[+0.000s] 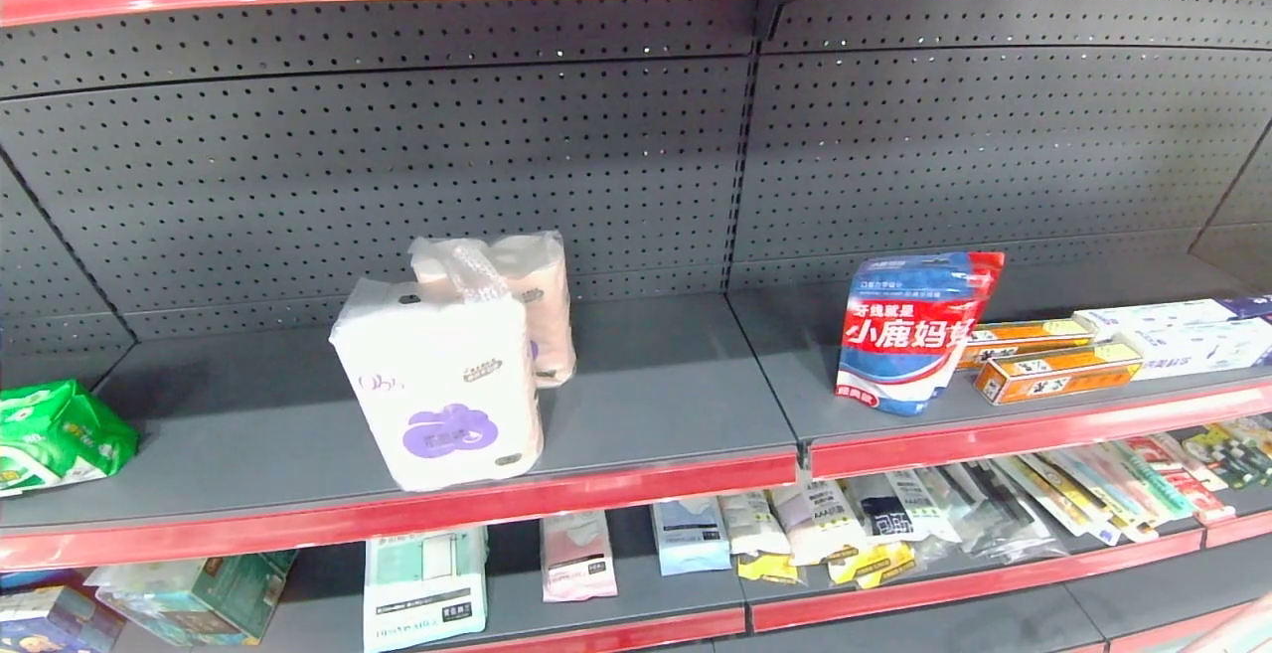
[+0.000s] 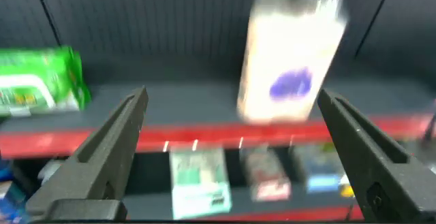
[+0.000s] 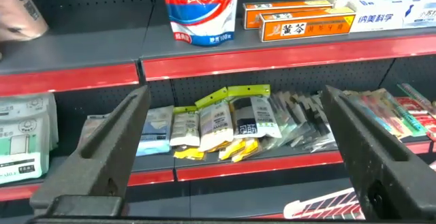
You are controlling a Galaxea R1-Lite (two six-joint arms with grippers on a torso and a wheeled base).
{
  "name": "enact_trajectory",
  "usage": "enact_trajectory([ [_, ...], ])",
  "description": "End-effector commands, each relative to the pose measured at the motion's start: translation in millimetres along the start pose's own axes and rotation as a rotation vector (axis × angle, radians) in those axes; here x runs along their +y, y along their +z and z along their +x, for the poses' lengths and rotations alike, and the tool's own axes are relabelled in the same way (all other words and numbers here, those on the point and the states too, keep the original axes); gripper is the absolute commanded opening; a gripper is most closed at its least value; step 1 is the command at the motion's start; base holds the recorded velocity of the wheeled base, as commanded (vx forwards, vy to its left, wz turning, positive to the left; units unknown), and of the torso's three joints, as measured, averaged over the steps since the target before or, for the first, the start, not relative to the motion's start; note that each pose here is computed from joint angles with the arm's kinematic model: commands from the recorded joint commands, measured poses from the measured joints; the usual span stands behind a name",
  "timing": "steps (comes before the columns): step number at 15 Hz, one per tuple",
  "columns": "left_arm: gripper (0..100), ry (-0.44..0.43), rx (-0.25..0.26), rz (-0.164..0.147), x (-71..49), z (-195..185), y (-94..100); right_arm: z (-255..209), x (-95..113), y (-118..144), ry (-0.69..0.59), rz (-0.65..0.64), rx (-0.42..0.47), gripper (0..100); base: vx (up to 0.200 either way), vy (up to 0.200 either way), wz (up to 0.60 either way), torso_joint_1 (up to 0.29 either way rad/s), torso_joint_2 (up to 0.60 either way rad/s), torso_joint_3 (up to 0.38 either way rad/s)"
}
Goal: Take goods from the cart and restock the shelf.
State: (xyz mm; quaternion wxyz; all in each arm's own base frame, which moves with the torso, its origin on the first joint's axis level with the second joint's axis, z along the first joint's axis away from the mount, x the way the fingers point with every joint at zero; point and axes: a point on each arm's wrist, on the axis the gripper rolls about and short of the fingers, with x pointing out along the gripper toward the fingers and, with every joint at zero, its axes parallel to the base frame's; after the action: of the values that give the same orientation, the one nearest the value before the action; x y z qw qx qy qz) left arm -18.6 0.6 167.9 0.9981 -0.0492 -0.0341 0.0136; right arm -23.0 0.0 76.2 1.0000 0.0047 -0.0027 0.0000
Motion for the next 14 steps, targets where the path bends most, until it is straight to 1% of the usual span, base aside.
enact_trajectory([
  [1,100,0.25,0.333,0.022,-1.1,150.1,74.7,0.1,0.0,0.1,0.0,0.0,0.001,100,0.0,0.0,0.0,0.0,0.0,0.0],
  [2,100,0.292,0.423,0.042,1.8,158.6,56.0,0.1,0.0,0.1,-0.002,0.0,0.001,100,0.0,0.0,0.0,0.0,0.0,0.0],
  [3,100,0.297,0.491,0.052,3.3,164.9,41.2,0.1,0.0,0.1,0.002,0.0,0.001,100,0.0,0.0,0.0,0.0,0.0,0.0],
  [4,100,0.305,0.57,0.059,5.3,176.7,26.5,0.1,0.0,0.1,0.002,0.0,0.001,100,0.0,0.0,0.0,0.0,0.0,0.0],
  [5,100,0.313,0.635,0.062,7.1,187.3,14.2,0.1,0.1,0.1,0.0,0.0,0.001,100,0.0,0.0,0.0,0.0,0.0,0.0],
  [6,100,0.318,0.657,0.064,7.8,191.8,9.7,0.1,0.1,0.1,0.0,0.0,0.001,100,0.0,0.0,0.0,0.0,0.0,0.0],
  [7,100,0.325,0.696,0.068,8.8,199.6,2.4,0.2,0.0,-0.4,0.002,0.0,0.002,100,0.0,0.0,0.0,0.0,0.0,0.0],
  [8,100,0.331,0.718,0.068,10.0,206.1,-1.4,0.1,0.1,0.1,0.0,0.0,0.001,100,0.0,0.0,0.0,0.0,0.0,0.0],
  [10,100,0.352,0.757,0.064,16.7,212.4,-8.4,0.2,0.0,-0.4,0.002,0.0,0.002,100,0.0,0.0,0.0,0.0,0.0,0.0],
  [11,100,0.371,0.826,0.058,22.1,220.0,-23.1,0.1,0.1,0.1,0.0,0.0,0.001,100,0.0,0.0,0.0,0.0,0.0,0.0],
  [12,100,0.373,0.859,0.046,26.4,226.0,-29.6,0.1,0.1,0.1,0.0,0.0,0.001,100,0.0,0.0,0.0,0.0,0.0,0.0],
  [13,100,0.351,0.875,0.014,32.7,235.0,-34.2,0.1,0.0,0.1,-0.002,0.0,0.001,100,0.0,0.0,0.0,0.0,0.0,0.0],
  [14,100,0.339,0.89,-0.003,37.3,242.8,-40.5,0.1,0.1,0.1,0.0,0.0,0.001,100,0.0,0.0,0.0,0.0,0.0,0.0],
])
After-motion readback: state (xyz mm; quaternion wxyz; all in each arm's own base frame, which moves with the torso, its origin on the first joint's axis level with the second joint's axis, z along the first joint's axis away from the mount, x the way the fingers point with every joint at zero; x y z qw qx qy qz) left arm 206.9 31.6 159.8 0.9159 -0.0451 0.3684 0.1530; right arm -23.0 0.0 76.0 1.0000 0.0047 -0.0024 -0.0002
